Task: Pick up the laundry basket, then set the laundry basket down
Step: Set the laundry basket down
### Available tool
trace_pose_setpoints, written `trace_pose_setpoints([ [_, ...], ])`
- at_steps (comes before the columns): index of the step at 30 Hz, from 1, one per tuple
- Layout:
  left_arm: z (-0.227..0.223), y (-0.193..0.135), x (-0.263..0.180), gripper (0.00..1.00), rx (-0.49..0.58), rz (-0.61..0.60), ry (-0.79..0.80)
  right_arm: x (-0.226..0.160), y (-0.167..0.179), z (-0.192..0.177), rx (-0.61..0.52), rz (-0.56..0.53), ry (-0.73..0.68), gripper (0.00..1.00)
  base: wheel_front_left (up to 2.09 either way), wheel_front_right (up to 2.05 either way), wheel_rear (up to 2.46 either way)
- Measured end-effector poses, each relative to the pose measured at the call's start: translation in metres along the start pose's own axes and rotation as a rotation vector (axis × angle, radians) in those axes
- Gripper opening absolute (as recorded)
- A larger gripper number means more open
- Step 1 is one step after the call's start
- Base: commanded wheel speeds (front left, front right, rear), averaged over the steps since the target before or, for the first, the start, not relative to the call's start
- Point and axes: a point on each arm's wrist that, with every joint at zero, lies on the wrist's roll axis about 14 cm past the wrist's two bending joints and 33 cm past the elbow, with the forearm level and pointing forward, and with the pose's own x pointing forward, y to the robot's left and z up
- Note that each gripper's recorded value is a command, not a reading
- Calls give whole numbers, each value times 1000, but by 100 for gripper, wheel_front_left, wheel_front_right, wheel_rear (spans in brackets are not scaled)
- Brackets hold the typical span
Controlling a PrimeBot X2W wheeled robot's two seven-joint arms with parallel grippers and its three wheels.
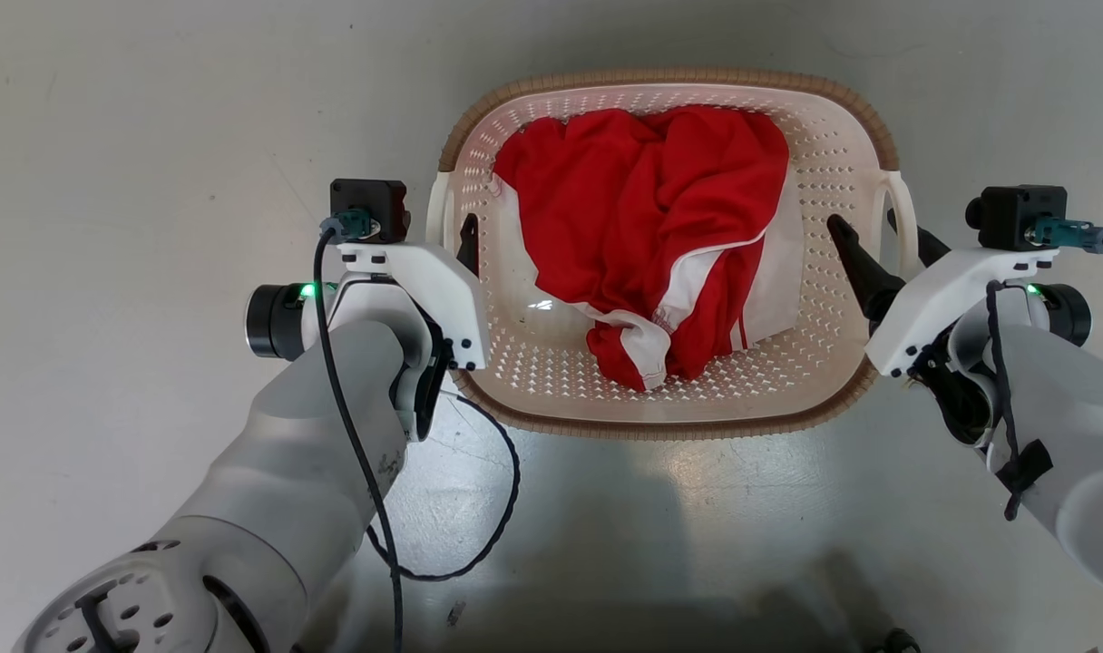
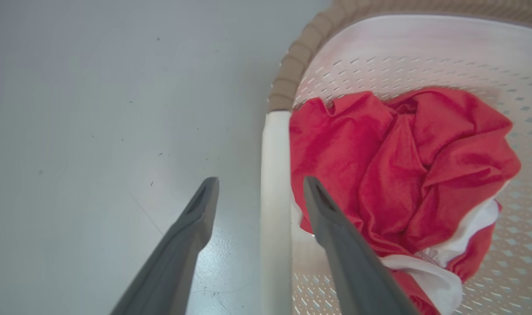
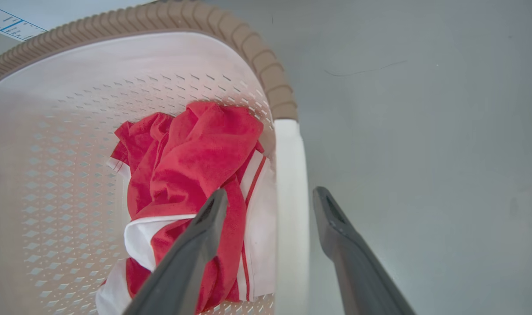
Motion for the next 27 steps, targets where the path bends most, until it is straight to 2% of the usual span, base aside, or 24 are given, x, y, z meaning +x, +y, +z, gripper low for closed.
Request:
trace_pose_setpoints([
  [15, 13, -4, -9, 100, 13, -6, -26, -8, 1, 13, -18, -13, -27, 100, 0, 0, 0],
  [23, 20, -6, -33, 100, -4, -3, -54, -30, 16, 38, -36, -1, -93, 100, 0, 0, 0],
  [27, 36, -13, -48, 100, -19, -19, -102, -49, 20, 37, -39, -5, -106, 100, 0, 0, 0],
])
